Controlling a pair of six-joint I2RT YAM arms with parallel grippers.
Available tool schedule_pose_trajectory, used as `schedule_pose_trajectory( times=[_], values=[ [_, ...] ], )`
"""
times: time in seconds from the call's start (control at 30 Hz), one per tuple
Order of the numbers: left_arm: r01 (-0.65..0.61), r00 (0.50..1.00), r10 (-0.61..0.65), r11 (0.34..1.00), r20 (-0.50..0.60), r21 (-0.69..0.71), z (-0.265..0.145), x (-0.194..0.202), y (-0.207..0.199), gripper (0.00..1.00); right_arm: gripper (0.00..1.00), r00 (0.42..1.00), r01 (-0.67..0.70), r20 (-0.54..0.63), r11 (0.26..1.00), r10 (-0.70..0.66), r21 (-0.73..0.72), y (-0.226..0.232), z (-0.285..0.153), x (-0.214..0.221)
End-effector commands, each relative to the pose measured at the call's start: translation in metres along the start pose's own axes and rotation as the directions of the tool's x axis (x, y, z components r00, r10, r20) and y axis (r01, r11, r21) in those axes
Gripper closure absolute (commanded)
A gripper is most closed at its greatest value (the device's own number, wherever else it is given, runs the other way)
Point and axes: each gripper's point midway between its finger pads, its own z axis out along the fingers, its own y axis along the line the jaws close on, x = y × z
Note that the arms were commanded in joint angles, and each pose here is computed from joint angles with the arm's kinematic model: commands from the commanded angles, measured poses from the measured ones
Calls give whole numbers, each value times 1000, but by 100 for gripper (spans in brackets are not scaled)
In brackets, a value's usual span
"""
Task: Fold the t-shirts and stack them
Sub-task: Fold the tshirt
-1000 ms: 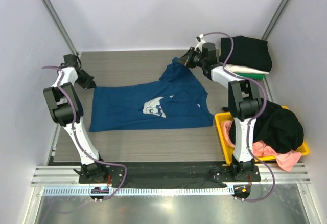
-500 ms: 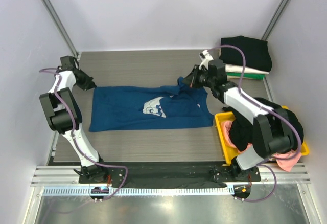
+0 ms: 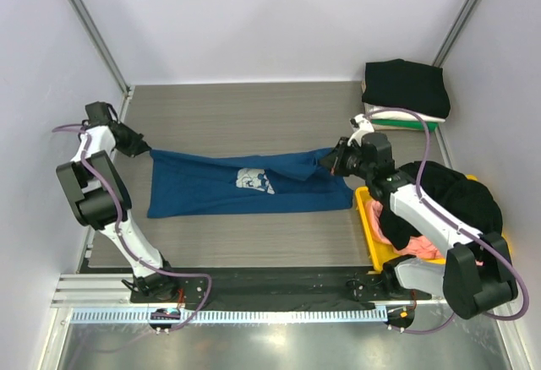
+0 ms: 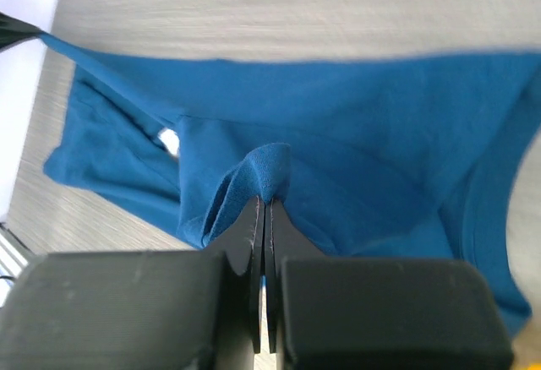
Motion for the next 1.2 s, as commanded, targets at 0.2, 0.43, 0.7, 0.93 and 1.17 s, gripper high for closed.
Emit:
schedule_pose_trajectory(
  times=[0.2, 0.43, 0.7, 0.93, 1.17],
  values=[
    [-31, 998, 28, 998, 53, 58, -31, 11, -7, 100, 99, 997, -65, 55, 994, 60, 90, -22, -22, 20],
    [39, 970, -4, 990, 244, -139, -70, 4, 41, 87, 37, 985, -170, 77, 956, 156, 238, -53, -46, 49],
    [84, 919, -60, 995, 390, -45, -113, -1, 30, 39, 23, 981, -177, 125, 951, 150, 255, -42, -63, 22],
    [-117, 961, 112, 993, 254, 4, -87, 60, -17, 43, 23, 984, -169, -26, 968, 177, 185, -2, -19, 48],
    [-163, 985, 164, 986, 43, -30, -43, 143, -22, 45, 23, 953, -141, -203, 923, 224, 358, -18, 21, 105]
  ],
)
